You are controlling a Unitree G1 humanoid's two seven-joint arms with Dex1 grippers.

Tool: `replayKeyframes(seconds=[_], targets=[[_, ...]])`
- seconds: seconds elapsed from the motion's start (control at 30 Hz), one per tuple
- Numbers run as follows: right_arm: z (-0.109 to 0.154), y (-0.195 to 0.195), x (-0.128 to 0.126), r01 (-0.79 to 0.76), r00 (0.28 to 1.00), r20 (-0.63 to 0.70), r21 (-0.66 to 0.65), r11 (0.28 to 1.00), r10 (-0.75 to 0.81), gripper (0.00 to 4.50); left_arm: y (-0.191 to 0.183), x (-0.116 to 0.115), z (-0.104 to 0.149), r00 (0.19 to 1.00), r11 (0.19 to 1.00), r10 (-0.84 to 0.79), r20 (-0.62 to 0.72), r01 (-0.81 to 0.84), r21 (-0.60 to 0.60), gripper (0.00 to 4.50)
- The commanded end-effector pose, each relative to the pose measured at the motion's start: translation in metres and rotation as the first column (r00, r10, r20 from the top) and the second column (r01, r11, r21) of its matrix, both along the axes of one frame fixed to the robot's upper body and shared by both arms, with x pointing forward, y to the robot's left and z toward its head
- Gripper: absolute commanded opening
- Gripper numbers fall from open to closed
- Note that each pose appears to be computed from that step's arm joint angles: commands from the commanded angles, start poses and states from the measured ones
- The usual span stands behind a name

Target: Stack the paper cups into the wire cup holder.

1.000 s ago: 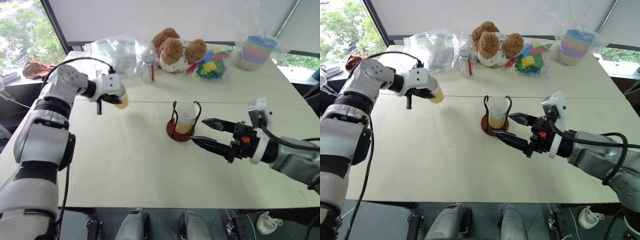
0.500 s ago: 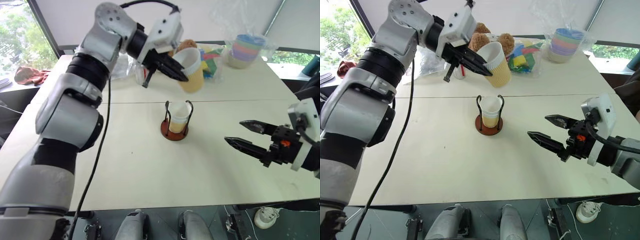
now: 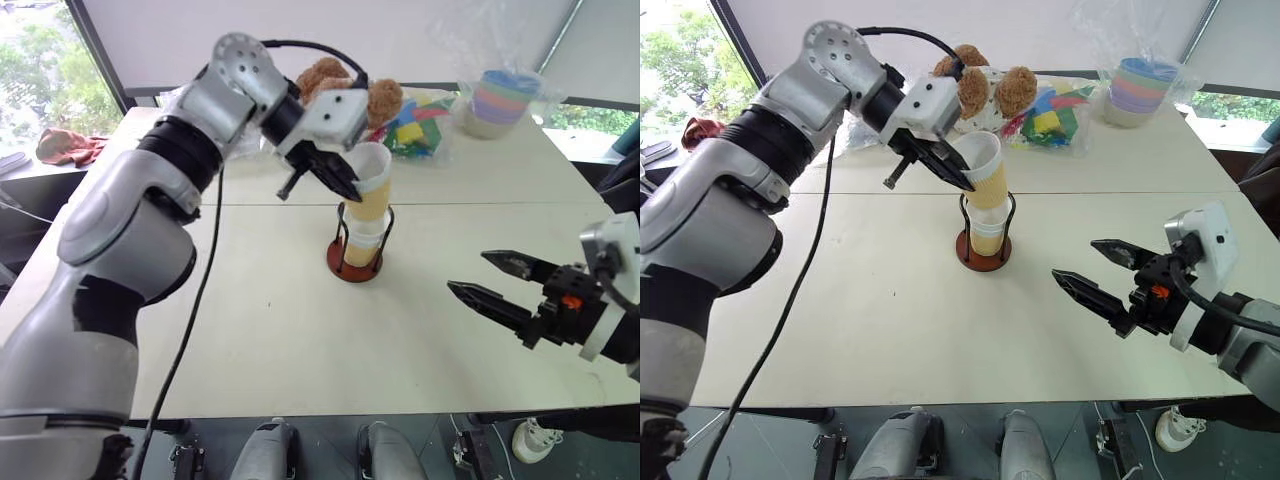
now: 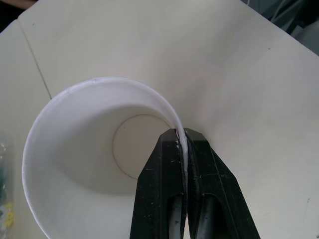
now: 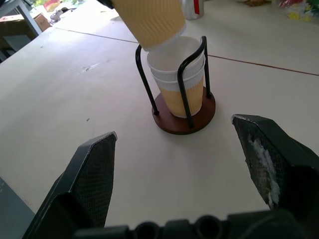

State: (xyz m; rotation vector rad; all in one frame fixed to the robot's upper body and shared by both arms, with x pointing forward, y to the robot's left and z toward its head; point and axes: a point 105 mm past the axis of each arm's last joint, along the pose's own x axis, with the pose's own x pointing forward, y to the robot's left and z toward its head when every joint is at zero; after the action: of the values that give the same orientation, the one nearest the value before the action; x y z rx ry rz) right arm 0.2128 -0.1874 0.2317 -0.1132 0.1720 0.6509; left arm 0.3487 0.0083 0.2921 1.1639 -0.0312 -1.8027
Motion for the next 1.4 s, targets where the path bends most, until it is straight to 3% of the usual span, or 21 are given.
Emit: replayKeyframes(seconds=[0.03, 0.37, 0.47, 0.6, 0.8, 0.9, 1.0, 1.1, 1.2, 1.3, 1.4], targets=[[0.010, 0.006, -0.001, -0.017, 0.998, 0.053, 0.009, 1.000, 0.017, 4.03, 0.000, 0.002, -0.003, 0.998, 0.998, -0.016, 0.056, 0.013, 0.056, 0.07], [0.007, 0.009, -0.002, -0.008, 0.999, 0.054, 0.018, 1.000, 0.007, 4.03, -0.007, 0.009, -0.012, 0.999, 0.998, 0.016, 0.047, -0.019, 0.057, 0.07], [0.007, 0.009, -0.002, -0.006, 0.998, 0.055, 0.022, 1.000, 0.005, 4.03, -0.009, 0.010, -0.013, 0.999, 0.999, 0.020, 0.045, -0.022, 0.042, 0.83], [0.006, 0.010, -0.001, -0.011, 0.999, 0.052, 0.026, 1.000, 0.010, 4.03, -0.016, 0.009, 0.001, 0.999, 0.998, 0.033, 0.014, -0.032, -0.048, 2.75], [0.001, 0.011, 0.007, -0.030, 0.999, 0.046, 0.052, 0.998, 0.028, 4.03, -0.001, 0.015, 0.039, 0.991, 0.944, 0.115, -0.074, -0.132, -0.302, 2.75], [-0.003, 0.004, 0.020, -0.008, 0.997, 0.073, 0.091, 0.996, 0.001, 4.03, 0.034, 0.033, 0.042, 0.962, 0.849, 0.234, -0.145, -0.274, -0.452, 2.75], [-0.012, -0.005, 0.037, 0.023, 0.995, 0.092, 0.107, 0.994, -0.033, 4.03, 0.068, 0.047, 0.029, 0.912, 0.714, 0.337, -0.234, -0.409, -0.568, 2.75], [-0.021, -0.011, 0.051, 0.038, 0.995, 0.091, 0.113, 0.993, -0.048, 4.03, 0.113, 0.059, -0.002, 0.772, 0.442, 0.528, -0.354, -0.606, -0.661, 2.75], [-0.027, -0.024, 0.063, 0.082, 0.989, 0.110, 0.129, 0.988, -0.097, 4.03, 0.149, 0.050, -0.040, 0.595, 0.204, 0.694, -0.405, -0.702, -0.682, 2.75], [-0.026, -0.040, 0.081, 0.163, 0.960, 0.204, 0.144, 0.976, -0.191, 4.03, 0.164, 0.030, -0.068, 0.445, -0.046, 0.704, -0.554, -0.750, -0.660, 2.75], [-0.026, -0.051, 0.090, 0.218, 0.923, 0.284, 0.172, 0.961, -0.261, 4.03, 0.165, 0.012, -0.090, 0.349, -0.190, 0.671, -0.654, -0.772, -0.606, 2.75]])
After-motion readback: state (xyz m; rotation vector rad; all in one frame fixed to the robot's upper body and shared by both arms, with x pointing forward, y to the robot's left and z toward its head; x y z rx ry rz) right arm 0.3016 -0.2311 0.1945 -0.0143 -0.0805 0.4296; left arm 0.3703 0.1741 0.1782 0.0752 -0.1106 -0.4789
